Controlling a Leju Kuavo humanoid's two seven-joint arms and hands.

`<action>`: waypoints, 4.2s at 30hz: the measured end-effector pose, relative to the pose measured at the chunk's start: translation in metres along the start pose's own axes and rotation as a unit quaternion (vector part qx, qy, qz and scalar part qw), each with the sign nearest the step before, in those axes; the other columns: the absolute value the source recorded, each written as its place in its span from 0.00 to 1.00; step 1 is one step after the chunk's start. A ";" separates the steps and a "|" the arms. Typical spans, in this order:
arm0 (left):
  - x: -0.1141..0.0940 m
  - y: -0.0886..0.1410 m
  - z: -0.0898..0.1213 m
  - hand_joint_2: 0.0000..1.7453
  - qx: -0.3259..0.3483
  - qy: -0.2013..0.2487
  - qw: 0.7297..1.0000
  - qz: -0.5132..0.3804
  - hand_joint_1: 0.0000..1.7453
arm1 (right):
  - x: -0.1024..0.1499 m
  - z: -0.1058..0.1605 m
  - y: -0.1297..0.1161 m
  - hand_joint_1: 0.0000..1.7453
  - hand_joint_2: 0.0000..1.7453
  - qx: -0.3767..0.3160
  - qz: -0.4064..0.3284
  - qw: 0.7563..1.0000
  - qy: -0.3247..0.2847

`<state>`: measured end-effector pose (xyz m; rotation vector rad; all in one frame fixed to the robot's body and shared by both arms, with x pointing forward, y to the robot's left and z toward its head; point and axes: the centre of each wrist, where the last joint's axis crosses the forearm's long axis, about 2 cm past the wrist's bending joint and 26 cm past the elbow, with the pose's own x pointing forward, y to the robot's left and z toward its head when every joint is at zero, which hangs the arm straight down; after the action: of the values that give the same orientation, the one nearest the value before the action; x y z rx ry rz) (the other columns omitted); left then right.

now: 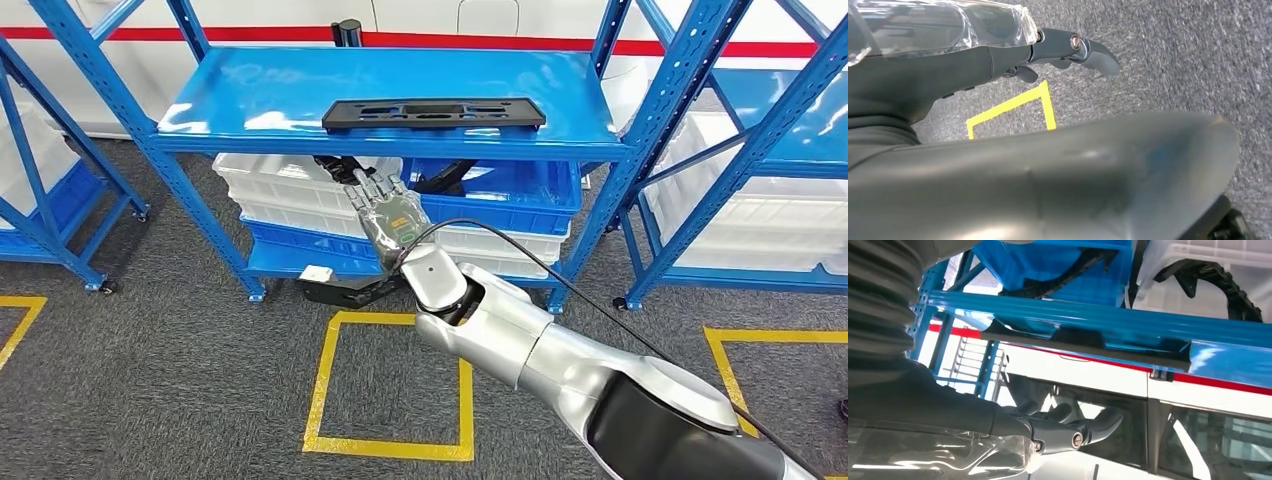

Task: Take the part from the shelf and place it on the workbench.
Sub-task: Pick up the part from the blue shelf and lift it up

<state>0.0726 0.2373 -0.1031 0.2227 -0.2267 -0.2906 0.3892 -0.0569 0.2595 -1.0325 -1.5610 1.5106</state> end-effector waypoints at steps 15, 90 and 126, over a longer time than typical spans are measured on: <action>0.000 0.001 0.000 0.00 0.000 -0.001 1.000 0.000 0.00 | 0.002 0.001 0.002 0.00 1.00 0.003 -0.003 1.000 -0.003; -0.007 -0.003 0.001 0.00 0.016 0.000 1.000 0.004 0.00 | 0.027 0.007 0.018 0.00 1.00 0.021 0.008 0.999 -0.045; -0.002 0.000 0.000 0.00 0.011 0.004 1.000 0.006 0.00 | -0.135 0.012 -0.012 0.00 1.00 -0.010 -0.021 0.980 0.196</action>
<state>0.0703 0.2379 -0.1035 0.2443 -0.2238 -0.2747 0.4343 -0.1838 0.2750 -1.2154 -1.3099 1.1762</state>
